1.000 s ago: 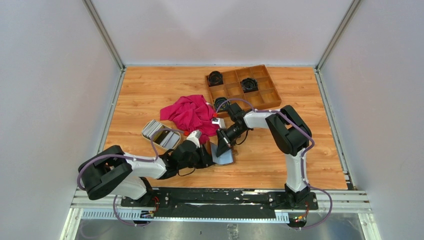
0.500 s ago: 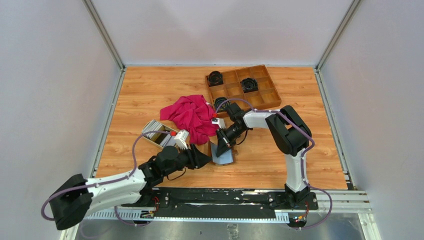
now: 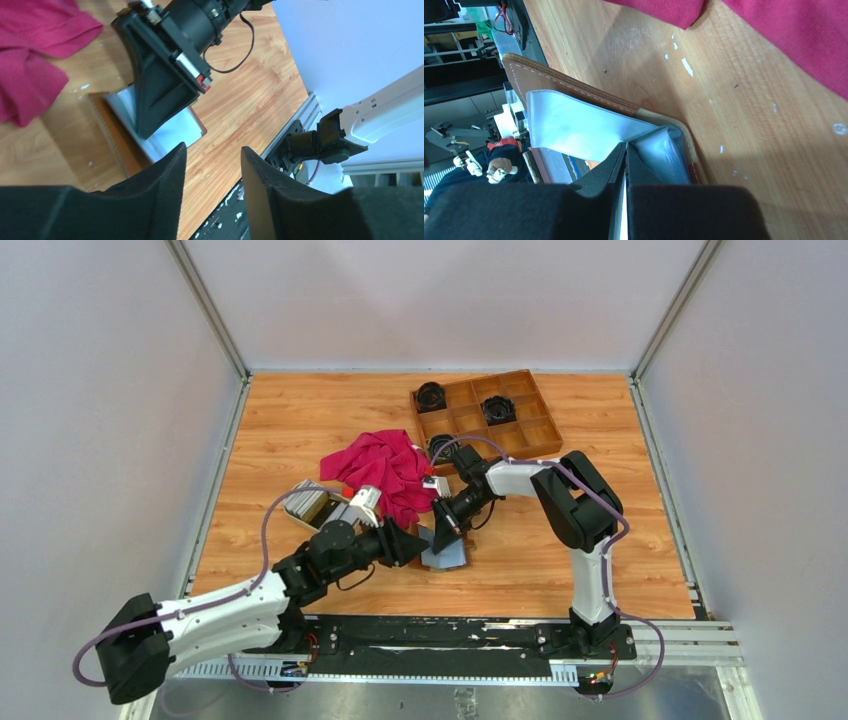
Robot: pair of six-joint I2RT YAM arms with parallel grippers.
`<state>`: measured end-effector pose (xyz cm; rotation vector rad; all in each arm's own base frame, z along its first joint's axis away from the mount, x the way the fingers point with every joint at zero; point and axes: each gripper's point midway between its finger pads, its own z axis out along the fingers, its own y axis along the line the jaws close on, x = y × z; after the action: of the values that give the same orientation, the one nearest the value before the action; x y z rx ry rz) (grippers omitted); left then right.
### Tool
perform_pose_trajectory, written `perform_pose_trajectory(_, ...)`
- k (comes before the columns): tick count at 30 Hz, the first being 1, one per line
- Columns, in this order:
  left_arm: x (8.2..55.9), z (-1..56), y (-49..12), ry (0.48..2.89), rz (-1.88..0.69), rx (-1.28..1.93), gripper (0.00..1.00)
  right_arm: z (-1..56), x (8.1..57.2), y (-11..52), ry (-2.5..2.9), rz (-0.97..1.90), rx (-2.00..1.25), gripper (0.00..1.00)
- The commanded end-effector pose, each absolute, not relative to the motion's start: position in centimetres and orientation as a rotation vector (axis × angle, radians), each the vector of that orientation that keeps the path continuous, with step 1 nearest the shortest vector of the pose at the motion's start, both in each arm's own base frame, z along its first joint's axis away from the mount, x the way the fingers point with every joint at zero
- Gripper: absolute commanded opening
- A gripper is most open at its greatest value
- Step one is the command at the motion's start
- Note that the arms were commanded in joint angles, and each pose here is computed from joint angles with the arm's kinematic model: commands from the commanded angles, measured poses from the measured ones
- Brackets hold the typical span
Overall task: Put the credit cards into the card holder
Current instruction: Open the card holder at the center of the board.
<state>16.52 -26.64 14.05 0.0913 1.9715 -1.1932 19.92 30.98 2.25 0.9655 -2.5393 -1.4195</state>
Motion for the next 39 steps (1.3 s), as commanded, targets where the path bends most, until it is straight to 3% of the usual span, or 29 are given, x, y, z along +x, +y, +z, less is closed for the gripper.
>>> perform_pose_trajectory(1,17.1,14.8,-28.6,2.004,-1.188,0.176,0.43,0.1,20.0,29.8,-2.603,-1.265,1.014,0.06)
perform_pose_trajectory(6,18.0,12.9,-30.0,2.093,-1.136,0.202,0.36,0.3,20.1,29.8,-2.603,-1.267,1.02,0.06)
perform_pose_trajectory(9,18.2,10.2,-29.9,2.175,-1.077,0.182,0.26,0.6,20.2,29.8,-2.604,-1.275,1.033,0.07)
perform_pose_trajectory(17,18.0,2.5,-24.8,2.326,-0.807,0.044,0.15,2.5,20.4,29.7,-2.605,-1.311,1.117,0.1)
perform_pose_trajectory(25,18.0,-0.1,-23.8,2.4,-0.708,0.05,0.13,1.7,20.2,27.3,-2.628,-1.166,1.231,0.11)
perform_pose_trajectory(32,18.2,0.5,-24.5,2.387,-0.731,0.077,0.13,5.4,19.1,26.6,-2.465,-1.432,1.301,0.12)
perform_pose_trajectory(39,18.4,2.2,-25.7,2.353,-0.804,0.095,0.13,3.6,18.2,24.7,-2.384,-1.305,1.429,0.11)
